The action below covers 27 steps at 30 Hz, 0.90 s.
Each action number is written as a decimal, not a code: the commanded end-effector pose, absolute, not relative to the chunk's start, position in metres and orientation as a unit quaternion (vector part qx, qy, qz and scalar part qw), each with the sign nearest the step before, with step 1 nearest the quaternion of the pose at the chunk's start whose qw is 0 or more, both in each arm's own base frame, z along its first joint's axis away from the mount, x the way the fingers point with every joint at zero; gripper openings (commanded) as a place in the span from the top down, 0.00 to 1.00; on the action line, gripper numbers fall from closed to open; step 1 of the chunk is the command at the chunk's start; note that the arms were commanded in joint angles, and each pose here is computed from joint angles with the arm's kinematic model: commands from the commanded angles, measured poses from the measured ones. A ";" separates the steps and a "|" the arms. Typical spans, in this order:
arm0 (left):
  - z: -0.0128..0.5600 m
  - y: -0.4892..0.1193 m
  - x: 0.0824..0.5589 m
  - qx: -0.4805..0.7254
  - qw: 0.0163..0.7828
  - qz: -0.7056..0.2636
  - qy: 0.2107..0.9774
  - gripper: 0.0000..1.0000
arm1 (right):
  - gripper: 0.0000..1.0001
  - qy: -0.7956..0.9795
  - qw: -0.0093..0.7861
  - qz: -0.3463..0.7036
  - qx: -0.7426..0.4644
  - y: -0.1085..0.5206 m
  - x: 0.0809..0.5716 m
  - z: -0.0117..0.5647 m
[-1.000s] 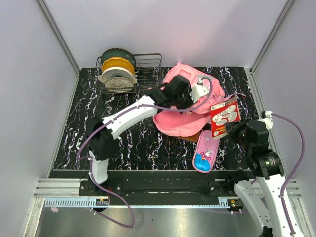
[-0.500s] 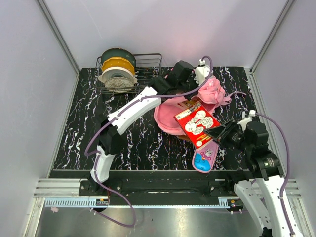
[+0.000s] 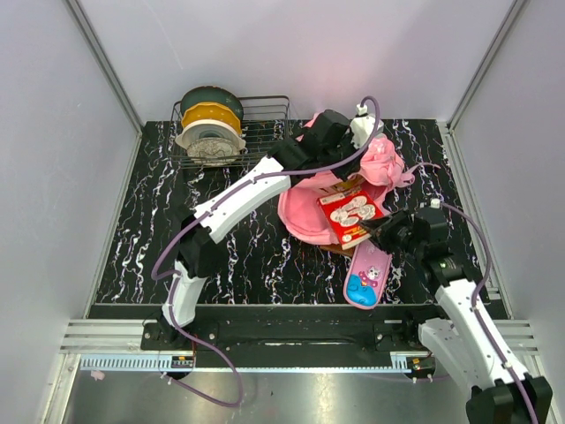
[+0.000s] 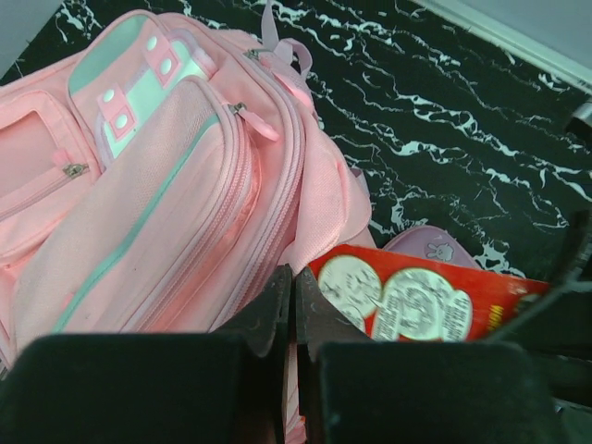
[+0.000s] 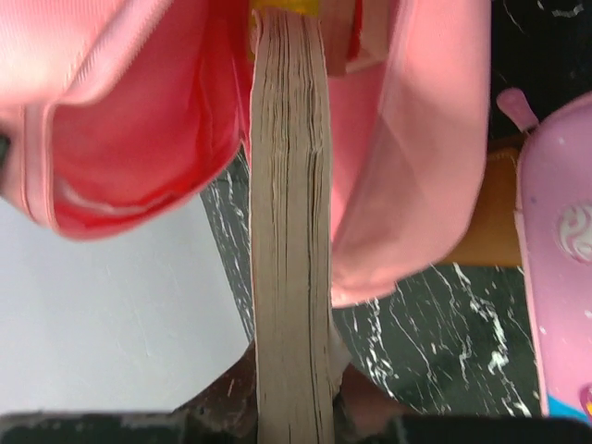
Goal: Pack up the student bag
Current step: Place the book in the student bag.
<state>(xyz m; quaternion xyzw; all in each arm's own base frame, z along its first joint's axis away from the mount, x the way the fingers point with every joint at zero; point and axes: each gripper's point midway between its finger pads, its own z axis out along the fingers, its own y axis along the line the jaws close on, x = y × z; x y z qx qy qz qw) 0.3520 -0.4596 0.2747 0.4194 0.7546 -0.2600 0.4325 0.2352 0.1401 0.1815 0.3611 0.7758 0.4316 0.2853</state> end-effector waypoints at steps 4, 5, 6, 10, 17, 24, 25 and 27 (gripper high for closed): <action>0.381 -0.486 0.333 0.383 0.514 -0.362 0.677 1.00 | 1.00 0.652 0.431 0.480 0.398 0.121 0.316 0.236; 0.383 -0.487 0.332 0.382 0.514 -0.365 0.676 1.00 | 1.00 0.648 0.434 0.469 0.414 0.117 0.324 0.229; 0.383 -0.488 0.330 0.384 0.512 -0.369 0.675 1.00 | 1.00 0.653 0.414 0.457 0.440 0.118 0.333 0.208; 0.389 -0.488 0.320 0.388 0.504 -0.383 0.670 1.00 | 1.00 0.624 0.436 0.448 0.469 0.118 0.366 0.201; 0.400 -0.485 0.307 0.391 0.498 -0.403 0.661 1.00 | 1.00 0.575 0.515 0.381 0.510 0.133 0.420 0.198; 0.390 -0.482 0.304 0.394 0.488 -0.399 0.668 1.00 | 0.54 0.551 0.525 0.339 0.553 0.134 0.443 0.171; 0.391 -0.482 0.305 0.393 0.489 -0.400 0.668 1.00 | 0.47 0.554 0.528 0.331 0.552 0.135 0.445 0.171; 0.390 -0.484 0.305 0.393 0.490 -0.400 0.668 1.00 | 0.41 0.561 0.518 0.329 0.556 0.141 0.448 0.164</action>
